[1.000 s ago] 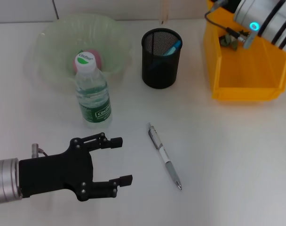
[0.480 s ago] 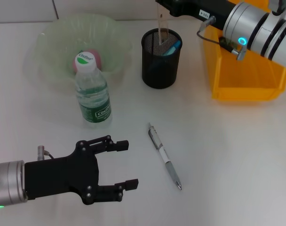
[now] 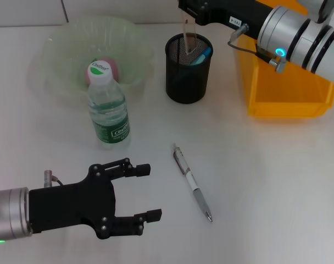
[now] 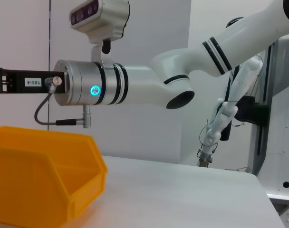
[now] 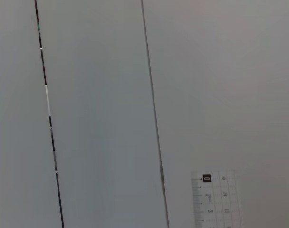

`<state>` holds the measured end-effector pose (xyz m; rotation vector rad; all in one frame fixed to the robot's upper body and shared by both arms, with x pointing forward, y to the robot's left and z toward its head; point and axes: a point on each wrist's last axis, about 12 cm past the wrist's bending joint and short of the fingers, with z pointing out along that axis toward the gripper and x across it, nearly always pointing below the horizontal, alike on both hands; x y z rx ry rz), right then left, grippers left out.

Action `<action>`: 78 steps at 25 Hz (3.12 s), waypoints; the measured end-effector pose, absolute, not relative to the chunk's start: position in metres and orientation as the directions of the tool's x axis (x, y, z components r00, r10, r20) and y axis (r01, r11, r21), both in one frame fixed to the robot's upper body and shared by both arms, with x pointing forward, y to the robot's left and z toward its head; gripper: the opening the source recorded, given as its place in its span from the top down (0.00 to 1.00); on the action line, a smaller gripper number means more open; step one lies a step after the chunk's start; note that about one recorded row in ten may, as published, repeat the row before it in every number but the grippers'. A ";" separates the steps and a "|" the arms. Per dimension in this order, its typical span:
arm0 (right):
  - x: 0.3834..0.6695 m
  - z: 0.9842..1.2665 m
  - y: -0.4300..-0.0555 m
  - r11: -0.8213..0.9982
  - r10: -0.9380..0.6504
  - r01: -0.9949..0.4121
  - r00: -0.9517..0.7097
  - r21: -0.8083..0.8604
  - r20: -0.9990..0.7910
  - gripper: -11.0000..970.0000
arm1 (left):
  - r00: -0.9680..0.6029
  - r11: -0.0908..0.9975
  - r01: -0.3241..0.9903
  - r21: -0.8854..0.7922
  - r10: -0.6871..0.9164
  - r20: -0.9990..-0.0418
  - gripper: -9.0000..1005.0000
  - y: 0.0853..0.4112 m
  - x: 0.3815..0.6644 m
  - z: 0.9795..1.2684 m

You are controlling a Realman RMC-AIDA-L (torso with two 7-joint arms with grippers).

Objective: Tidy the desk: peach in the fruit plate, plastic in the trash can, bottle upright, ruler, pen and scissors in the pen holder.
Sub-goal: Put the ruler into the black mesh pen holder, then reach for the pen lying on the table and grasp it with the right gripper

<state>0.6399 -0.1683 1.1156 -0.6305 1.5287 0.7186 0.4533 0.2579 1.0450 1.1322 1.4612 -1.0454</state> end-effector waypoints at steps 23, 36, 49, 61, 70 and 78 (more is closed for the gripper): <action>0.634 1.108 -0.174 0.658 -0.013 -0.752 -0.062 0.038 -0.998 0.47 | -0.085 0.192 0.980 -0.059 0.129 -0.988 0.19 0.257 0.454 1.047; 0.619 1.112 -0.186 0.621 0.061 -0.782 -0.016 0.050 -0.998 0.44 | -0.086 0.188 0.980 -0.061 0.125 -0.988 0.19 0.258 0.453 1.047; 0.549 1.153 -0.251 0.492 -0.058 -0.823 -0.355 0.282 -0.933 0.21 | -0.090 0.170 0.983 -0.071 0.101 -0.991 0.19 0.256 0.452 1.050; 0.560 1.196 -0.181 0.657 -0.605 -0.714 -0.690 0.241 -0.397 0.14 | -0.063 0.213 0.976 -0.034 0.134 -0.989 0.19 0.263 0.451 1.046; 0.572 1.198 -0.129 0.670 -0.692 -0.729 -0.682 0.143 -0.236 0.14 | -0.042 0.237 0.971 -0.009 0.137 -0.990 0.19 0.270 0.442 1.042; 0.580 1.185 -0.097 0.654 -0.731 -0.751 -0.657 0.084 -0.182 0.14 | -0.029 0.244 0.970 0.008 0.147 -0.989 0.19 0.271 0.441 1.040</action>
